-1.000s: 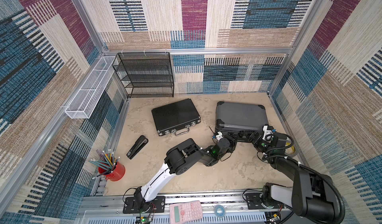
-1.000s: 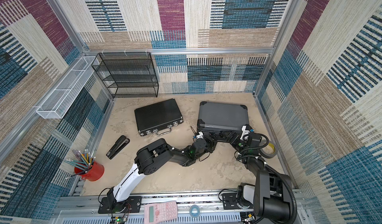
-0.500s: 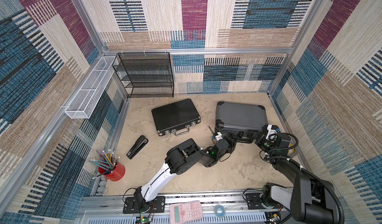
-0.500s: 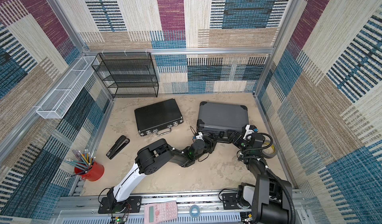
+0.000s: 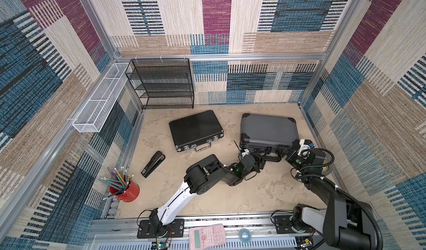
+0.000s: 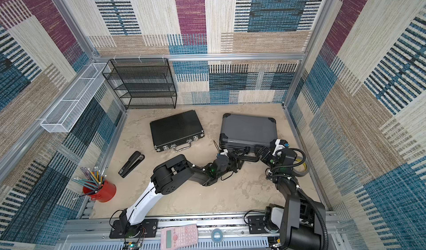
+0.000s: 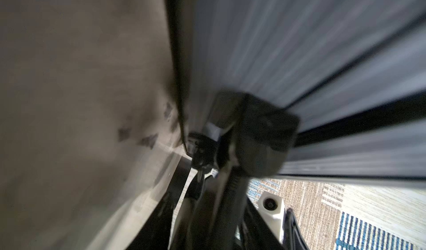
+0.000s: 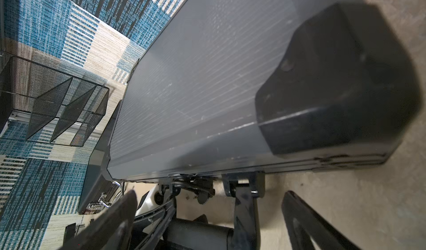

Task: Open the poker set cases
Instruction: Place the poker set case at the center of the board, then open the fastener on the poker set case.

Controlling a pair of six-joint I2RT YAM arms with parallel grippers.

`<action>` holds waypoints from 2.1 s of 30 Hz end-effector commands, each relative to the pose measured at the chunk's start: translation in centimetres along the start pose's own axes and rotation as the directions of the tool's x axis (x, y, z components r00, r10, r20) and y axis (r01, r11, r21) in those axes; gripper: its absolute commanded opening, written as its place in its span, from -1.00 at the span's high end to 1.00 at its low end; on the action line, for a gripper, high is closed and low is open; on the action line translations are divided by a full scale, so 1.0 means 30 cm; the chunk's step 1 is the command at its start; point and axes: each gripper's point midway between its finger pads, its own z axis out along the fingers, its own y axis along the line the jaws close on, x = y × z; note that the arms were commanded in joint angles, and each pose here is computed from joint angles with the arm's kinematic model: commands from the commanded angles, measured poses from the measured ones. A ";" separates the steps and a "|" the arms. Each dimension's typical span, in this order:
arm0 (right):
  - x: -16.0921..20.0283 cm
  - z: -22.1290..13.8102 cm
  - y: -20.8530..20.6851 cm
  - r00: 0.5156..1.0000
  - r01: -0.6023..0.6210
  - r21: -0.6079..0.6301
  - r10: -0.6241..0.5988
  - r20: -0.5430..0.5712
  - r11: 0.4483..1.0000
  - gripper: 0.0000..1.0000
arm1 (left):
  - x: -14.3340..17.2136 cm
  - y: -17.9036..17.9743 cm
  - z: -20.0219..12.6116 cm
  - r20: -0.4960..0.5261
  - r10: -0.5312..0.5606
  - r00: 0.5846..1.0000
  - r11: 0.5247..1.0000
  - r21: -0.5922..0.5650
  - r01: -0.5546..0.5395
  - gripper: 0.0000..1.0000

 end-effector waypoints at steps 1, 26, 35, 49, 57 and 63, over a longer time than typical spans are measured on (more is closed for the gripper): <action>-0.028 -0.001 -0.003 0.999 0.022 0.010 -0.023 0.032 1.000 -0.99 | 0.016 0.031 -0.011 -0.032 -0.023 0.999 0.999 -0.044 0.021 -0.07; -0.048 -0.025 0.028 0.996 0.073 -0.019 -0.072 0.061 0.997 -0.99 | 0.088 0.040 -0.110 -0.118 0.133 0.984 0.973 -0.170 -0.153 -0.75; -0.042 -0.046 0.072 0.990 0.121 -0.080 -0.115 0.080 0.989 -0.99 | 0.078 0.003 -0.127 -0.115 0.226 0.967 0.956 -0.165 -0.243 -0.77; -0.014 -0.061 0.112 0.986 0.153 -0.160 -0.141 0.084 0.975 -0.99 | -0.002 -0.174 -0.202 -0.028 0.528 0.849 0.832 -0.181 -0.524 -0.96; 0.001 -0.065 0.127 0.986 0.159 -0.197 -0.145 0.081 0.968 -0.99 | -0.054 -0.285 -0.273 0.034 0.726 0.687 0.669 -0.263 -0.695 -0.97; 0.010 -0.065 0.136 0.988 0.152 -0.222 -0.139 0.072 0.963 -0.99 | -0.090 -0.377 -0.311 0.051 0.866 0.497 0.483 -0.340 -0.807 -0.97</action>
